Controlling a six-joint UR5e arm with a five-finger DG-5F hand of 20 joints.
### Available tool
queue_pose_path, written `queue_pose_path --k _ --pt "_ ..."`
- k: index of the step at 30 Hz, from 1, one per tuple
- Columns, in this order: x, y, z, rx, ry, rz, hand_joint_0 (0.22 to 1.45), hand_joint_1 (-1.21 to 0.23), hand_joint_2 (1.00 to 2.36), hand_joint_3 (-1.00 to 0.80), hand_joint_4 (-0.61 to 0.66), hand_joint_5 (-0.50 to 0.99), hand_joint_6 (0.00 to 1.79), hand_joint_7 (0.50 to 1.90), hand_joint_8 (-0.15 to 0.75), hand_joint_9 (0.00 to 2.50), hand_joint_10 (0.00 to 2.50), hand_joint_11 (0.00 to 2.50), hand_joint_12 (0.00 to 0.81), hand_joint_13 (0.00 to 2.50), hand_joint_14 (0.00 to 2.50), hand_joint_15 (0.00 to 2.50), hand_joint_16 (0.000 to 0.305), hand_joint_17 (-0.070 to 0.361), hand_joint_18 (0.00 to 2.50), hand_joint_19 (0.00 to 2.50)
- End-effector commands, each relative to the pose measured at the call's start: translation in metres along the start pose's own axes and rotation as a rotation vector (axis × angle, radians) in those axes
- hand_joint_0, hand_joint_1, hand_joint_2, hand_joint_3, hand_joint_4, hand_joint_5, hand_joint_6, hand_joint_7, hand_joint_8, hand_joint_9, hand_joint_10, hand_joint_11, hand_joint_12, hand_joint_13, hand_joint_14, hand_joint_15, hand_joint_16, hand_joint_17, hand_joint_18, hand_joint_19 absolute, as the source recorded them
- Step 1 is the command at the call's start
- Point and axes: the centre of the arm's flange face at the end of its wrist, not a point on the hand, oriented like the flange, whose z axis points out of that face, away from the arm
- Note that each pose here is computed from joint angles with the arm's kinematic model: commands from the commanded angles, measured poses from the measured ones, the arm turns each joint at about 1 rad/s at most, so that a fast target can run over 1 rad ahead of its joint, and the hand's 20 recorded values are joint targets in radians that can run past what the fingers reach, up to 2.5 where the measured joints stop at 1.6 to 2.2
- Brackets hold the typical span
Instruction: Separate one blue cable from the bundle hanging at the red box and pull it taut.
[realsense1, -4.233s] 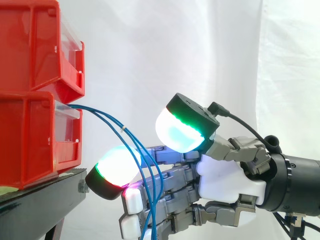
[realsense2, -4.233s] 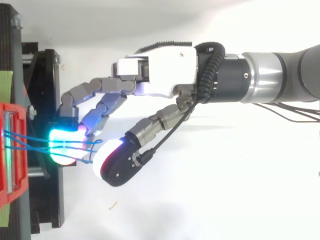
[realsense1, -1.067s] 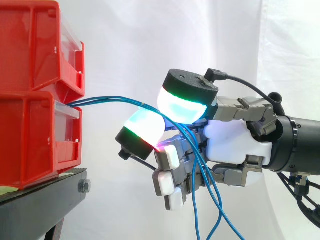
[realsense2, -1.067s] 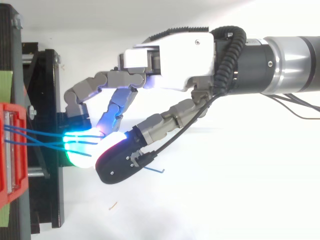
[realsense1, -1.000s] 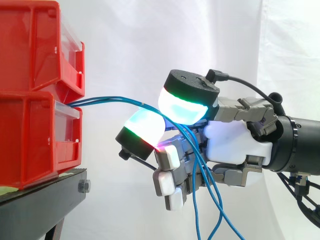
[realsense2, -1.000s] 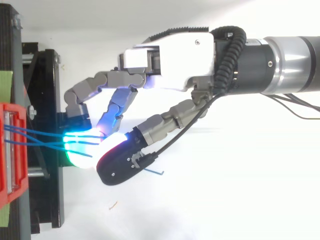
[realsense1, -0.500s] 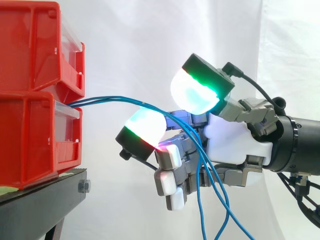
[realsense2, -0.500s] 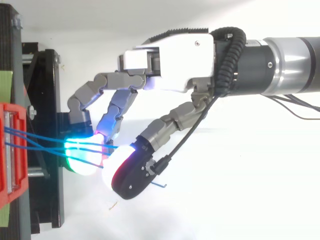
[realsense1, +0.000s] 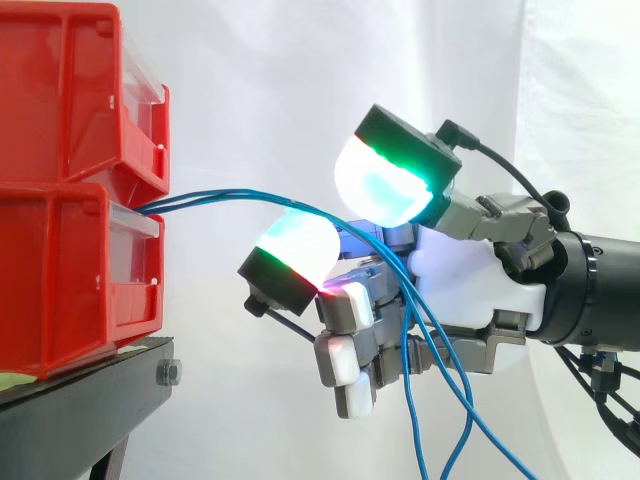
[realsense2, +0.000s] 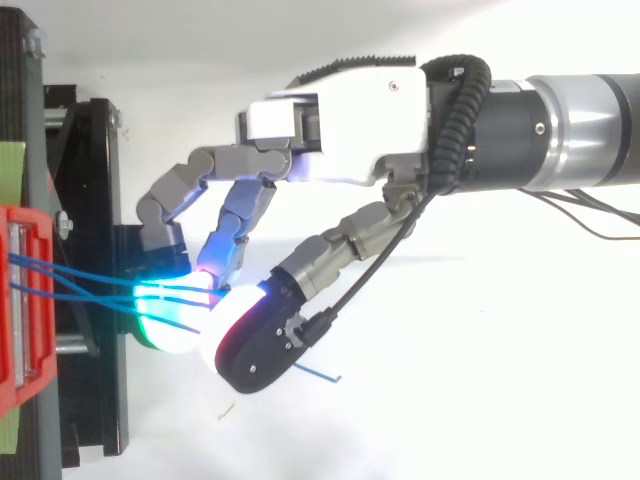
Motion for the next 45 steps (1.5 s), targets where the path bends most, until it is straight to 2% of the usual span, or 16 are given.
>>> queue_pose_path --k 1,3,6,9,12,14,18,21,25,27,29,31,35,40,43,45 --pt "0.0011 -0.0008 -0.0001 0.003 0.002 0.000 0.66 -0.81 1.01 -0.35 0.17 -0.16 0.84 1.09 0.369 0.94 0.02 0.76 0.406 1.00 0.02 0.48 0.046 0.103 0.94 0.51" --pt "0.0010 0.0003 -0.0001 0.003 0.002 0.002 0.67 -0.84 1.01 -0.34 0.14 -0.17 0.85 1.12 0.364 0.92 0.02 0.76 0.409 0.99 0.02 0.49 0.046 0.103 0.94 0.52" --pt "0.0021 0.0005 0.0003 0.002 0.003 0.002 0.72 -0.92 1.01 -0.32 0.10 -0.17 0.86 1.25 0.368 0.91 0.02 0.79 0.404 0.98 0.02 0.48 0.046 0.102 0.95 0.49" --pt "0.0021 0.0008 0.0006 -0.001 0.003 0.003 0.75 -0.95 1.01 -0.35 0.12 -0.18 0.90 1.17 0.374 0.92 0.02 0.82 0.401 0.99 0.02 0.49 0.045 0.100 0.96 0.49" --pt "0.0022 0.0009 0.0008 -0.003 0.004 0.002 0.79 -0.96 1.00 -0.46 0.13 -0.18 0.91 1.10 0.365 0.93 0.02 0.82 0.394 0.99 0.02 0.51 0.044 0.099 0.96 0.48" --pt "0.0034 0.0012 0.0012 -0.005 0.006 0.003 0.76 -0.95 1.00 -0.50 0.15 -0.18 0.90 1.08 0.366 0.94 0.02 0.81 0.392 1.00 0.02 0.51 0.044 0.098 0.98 0.48" --pt "0.0034 0.0010 0.0011 -0.003 0.006 0.003 0.59 -0.86 1.00 -0.50 0.19 -0.17 0.88 1.05 0.374 0.98 0.02 0.82 0.400 1.02 0.02 0.53 0.044 0.099 0.98 0.51" --pt "0.0034 0.0012 0.0012 -0.005 0.006 0.003 0.54 -0.77 1.00 -0.50 0.20 -0.16 0.86 1.00 0.383 1.00 0.02 0.80 0.405 1.04 0.02 0.52 0.046 0.104 1.00 0.51" --pt "0.0030 0.0013 0.0014 -0.006 0.002 0.002 0.58 -0.59 1.00 -0.50 0.19 -0.14 0.82 1.03 0.378 1.01 0.02 0.78 0.404 1.06 0.02 0.52 0.046 0.103 1.01 0.54" --pt "0.0029 0.0013 0.0014 -0.006 0.001 0.000 0.62 -0.57 1.00 -0.50 0.18 -0.14 0.82 1.04 0.376 1.03 0.01 0.79 0.403 1.07 0.02 0.53 0.045 0.102 1.00 0.55" --pt "0.0029 0.0013 0.0014 -0.006 0.001 0.000 0.63 -0.60 1.00 -0.45 0.16 -0.14 0.81 1.08 0.382 1.03 0.02 0.79 0.400 1.07 0.02 0.53 0.046 0.103 1.00 0.55" --pt "0.0019 0.0011 0.0009 -0.004 0.001 0.000 0.63 -0.67 1.01 -0.31 0.15 -0.15 0.83 1.16 0.387 1.02 0.02 0.79 0.408 1.07 0.02 0.53 0.047 0.105 1.01 0.55" --pt "0.0009 0.0010 0.0006 -0.004 0.001 -0.002 0.63 -0.78 1.02 -0.21 0.14 -0.16 0.86 1.18 0.392 0.99 0.01 0.81 0.418 1.06 0.02 0.53 0.048 0.107 1.02 0.53" --pt "-0.0013 -0.0008 -0.0005 0.002 -0.002 -0.043 0.72 -0.88 1.01 -0.30 0.04 -0.18 0.89 1.18 0.376 0.96 0.02 0.83 0.401 1.03 0.02 0.53 0.045 0.102 1.01 0.51" --pt "-0.0037 -0.0010 -0.0013 0.004 -0.006 -0.063 0.77 -0.93 1.01 -0.40 0.05 -0.19 0.91 1.17 0.370 0.97 0.02 0.84 0.398 1.03 0.02 0.53 0.044 0.100 1.00 0.51" --pt "-0.0032 -0.0024 -0.0026 0.018 -0.001 -0.105 0.79 -0.95 1.00 -0.44 0.04 -0.18 0.91 1.16 0.372 0.98 0.02 0.84 0.394 1.04 0.02 0.53 0.043 0.098 1.00 0.50"
